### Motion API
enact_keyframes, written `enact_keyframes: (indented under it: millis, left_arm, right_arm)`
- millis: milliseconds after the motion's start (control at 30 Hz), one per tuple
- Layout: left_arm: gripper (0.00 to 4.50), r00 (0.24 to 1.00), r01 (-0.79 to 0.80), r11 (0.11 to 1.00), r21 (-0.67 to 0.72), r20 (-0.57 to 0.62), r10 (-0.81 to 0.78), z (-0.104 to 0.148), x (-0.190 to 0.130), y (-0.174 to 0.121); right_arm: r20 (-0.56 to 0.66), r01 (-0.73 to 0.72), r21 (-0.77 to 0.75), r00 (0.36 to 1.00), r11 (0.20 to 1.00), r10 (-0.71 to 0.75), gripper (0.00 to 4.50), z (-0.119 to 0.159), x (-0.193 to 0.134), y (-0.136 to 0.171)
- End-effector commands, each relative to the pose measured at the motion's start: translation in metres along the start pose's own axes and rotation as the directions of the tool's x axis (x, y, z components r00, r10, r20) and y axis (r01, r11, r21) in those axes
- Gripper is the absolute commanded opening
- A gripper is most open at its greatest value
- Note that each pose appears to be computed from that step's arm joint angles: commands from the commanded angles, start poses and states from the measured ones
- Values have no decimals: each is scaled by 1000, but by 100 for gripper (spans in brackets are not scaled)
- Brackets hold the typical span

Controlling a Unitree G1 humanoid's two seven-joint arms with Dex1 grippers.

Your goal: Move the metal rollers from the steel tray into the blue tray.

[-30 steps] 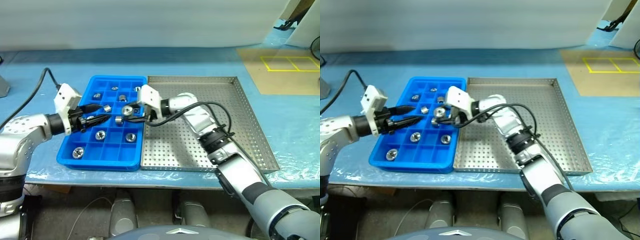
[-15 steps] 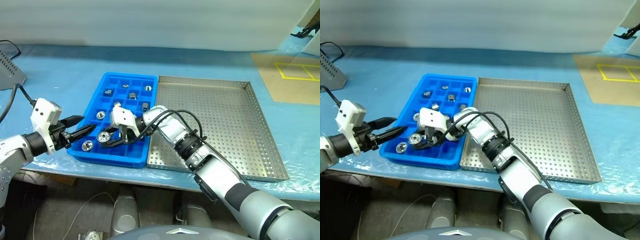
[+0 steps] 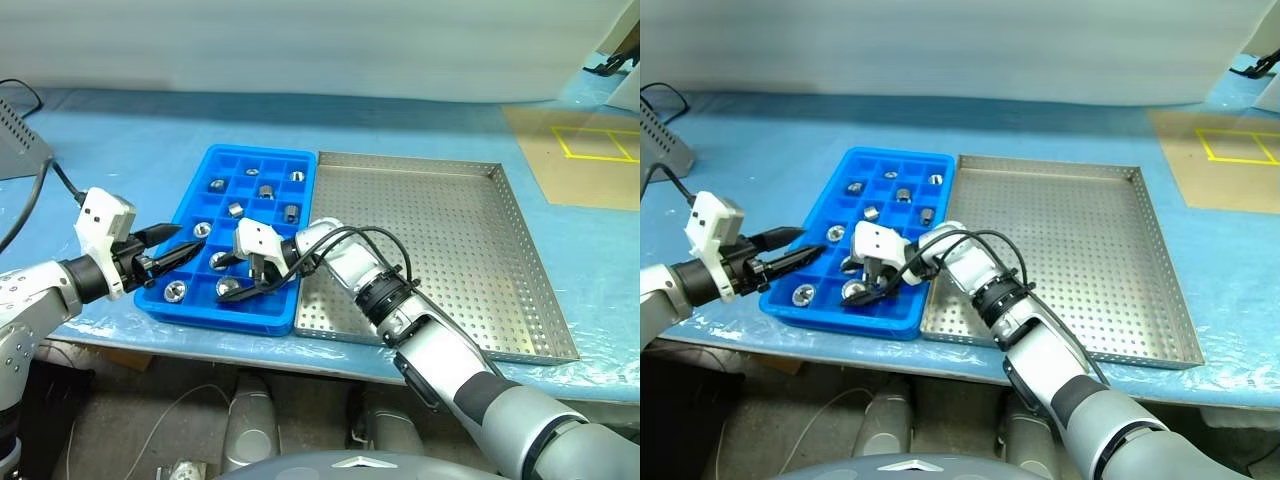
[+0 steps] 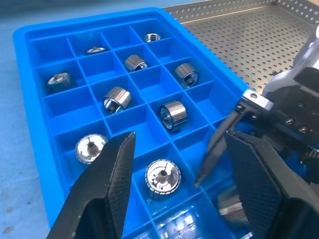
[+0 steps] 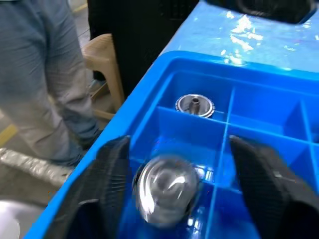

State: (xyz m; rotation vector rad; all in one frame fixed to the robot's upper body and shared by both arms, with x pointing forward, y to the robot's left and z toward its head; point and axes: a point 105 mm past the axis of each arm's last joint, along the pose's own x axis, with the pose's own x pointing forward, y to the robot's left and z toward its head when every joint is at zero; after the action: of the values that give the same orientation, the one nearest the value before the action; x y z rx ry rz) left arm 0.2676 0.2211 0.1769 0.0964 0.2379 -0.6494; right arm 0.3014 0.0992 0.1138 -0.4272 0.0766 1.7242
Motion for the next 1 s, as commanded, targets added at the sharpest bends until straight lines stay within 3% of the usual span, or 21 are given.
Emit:
enact_keyframes:
  millis: [33,267,467,533,667,800,867,933,1000]
  left_arm:
    - [302,999,29,999,34,16,-30,8,4,-5]
    - [302,993,110,993,46,30,-111,14,25,-7]
    - [302,973,221,972,78,45,-225,22,58,-9]
    - [302,968,242,967,84,50,-246,24,64,-9]
    - [302,929,362,927,96,51,-367,26,93,-24]
    - [302,892,448,891,75,26,-450,11,118,-44]
    - [302,904,425,903,61,14,-427,-3,129,-44]
    - [302,930,365,930,49,37,-367,-10,141,-41]
    - [302,931,355,934,30,73,-356,-9,145,-44]
  right_arm:
    - [57,106,-12,993,994,-105,337,17,-19,-22]
    - [81,231,-26,970,972,-229,337,26,-82,-31]
    - [-108,411,-32,905,911,-412,337,-13,-170,-18]
    - [-132,459,-12,880,888,-456,337,-18,-183,-16]
    - [-195,647,7,748,762,-634,337,-33,-232,-4]
    - [-236,820,48,565,571,-791,337,-51,-267,9]
    - [-252,878,90,476,469,-843,337,-64,-278,12]
    - [-269,943,114,333,313,-904,337,-78,-293,10]
    - [-269,960,134,273,245,-923,337,-84,-293,12]
